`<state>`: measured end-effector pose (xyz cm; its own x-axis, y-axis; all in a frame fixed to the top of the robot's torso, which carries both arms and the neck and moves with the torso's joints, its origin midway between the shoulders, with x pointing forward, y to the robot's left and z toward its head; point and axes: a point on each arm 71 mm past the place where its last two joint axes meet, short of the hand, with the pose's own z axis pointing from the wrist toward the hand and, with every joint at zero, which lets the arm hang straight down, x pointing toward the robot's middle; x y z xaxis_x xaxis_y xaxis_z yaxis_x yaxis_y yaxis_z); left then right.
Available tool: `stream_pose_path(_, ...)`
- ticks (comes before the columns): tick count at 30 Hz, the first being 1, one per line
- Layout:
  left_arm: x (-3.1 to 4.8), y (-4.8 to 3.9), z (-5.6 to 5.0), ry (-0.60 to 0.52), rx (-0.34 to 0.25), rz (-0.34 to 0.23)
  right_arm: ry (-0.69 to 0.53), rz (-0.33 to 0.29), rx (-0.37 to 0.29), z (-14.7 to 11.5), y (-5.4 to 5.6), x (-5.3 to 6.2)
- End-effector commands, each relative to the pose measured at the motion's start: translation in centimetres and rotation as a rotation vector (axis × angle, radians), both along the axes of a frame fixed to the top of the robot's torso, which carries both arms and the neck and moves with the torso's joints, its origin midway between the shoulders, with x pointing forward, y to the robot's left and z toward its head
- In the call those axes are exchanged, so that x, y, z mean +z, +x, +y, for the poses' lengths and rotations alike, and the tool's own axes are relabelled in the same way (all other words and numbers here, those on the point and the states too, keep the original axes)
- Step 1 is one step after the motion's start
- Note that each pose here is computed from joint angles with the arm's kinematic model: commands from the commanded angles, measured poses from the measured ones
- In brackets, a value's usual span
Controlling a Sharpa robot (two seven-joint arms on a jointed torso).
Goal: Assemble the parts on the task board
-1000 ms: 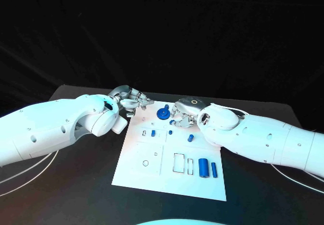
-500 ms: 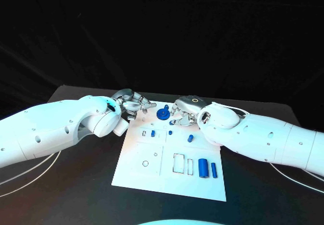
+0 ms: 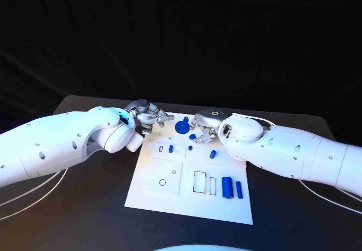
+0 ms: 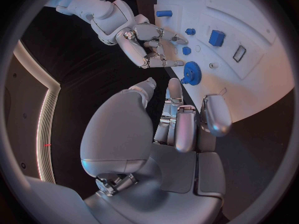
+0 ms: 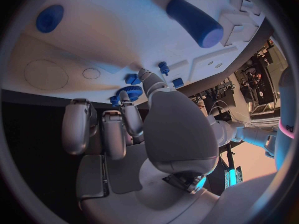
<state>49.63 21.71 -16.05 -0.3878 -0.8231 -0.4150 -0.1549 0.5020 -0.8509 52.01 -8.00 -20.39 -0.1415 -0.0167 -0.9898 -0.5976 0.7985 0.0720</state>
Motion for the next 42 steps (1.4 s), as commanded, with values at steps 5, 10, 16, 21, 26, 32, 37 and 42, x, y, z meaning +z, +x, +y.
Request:
stream_pose_path(5,0.08,-0.07,-0.1,0.001,-0.011,-0.005,-0.051,0.032,0.009,0.1,0.2,-0.4)
stream_pose_path(10,0.09,-0.07,0.0,0.002,-0.009,-0.006,-0.049,0.035,0.018,0.2,0.1,-0.4)
stream_pose_path(16,0.09,-0.08,0.0,0.003,-0.01,-0.006,-0.051,0.048,0.031,0.3,0.0,-0.5)
stream_pose_path(21,0.09,-0.09,0.0,0.004,-0.011,-0.006,-0.066,0.069,0.036,0.3,0.0,-0.7)
stream_pose_path(26,0.09,-0.1,0.0,0.006,-0.012,-0.006,-0.089,0.093,0.034,0.3,0.0,-1.0)
stream_pose_path(32,0.09,-0.11,0.1,0.007,-0.011,-0.005,-0.121,0.122,0.027,0.1,0.1,-1.3)
stream_pose_path(37,0.09,-0.12,0.1,0.007,-0.011,-0.005,-0.139,0.137,0.024,0.0,0.1,-1.5)
stream_pose_path(42,0.09,-0.13,0.2,0.008,-0.009,-0.004,-0.15,0.145,0.019,-0.1,0.1,-1.6)
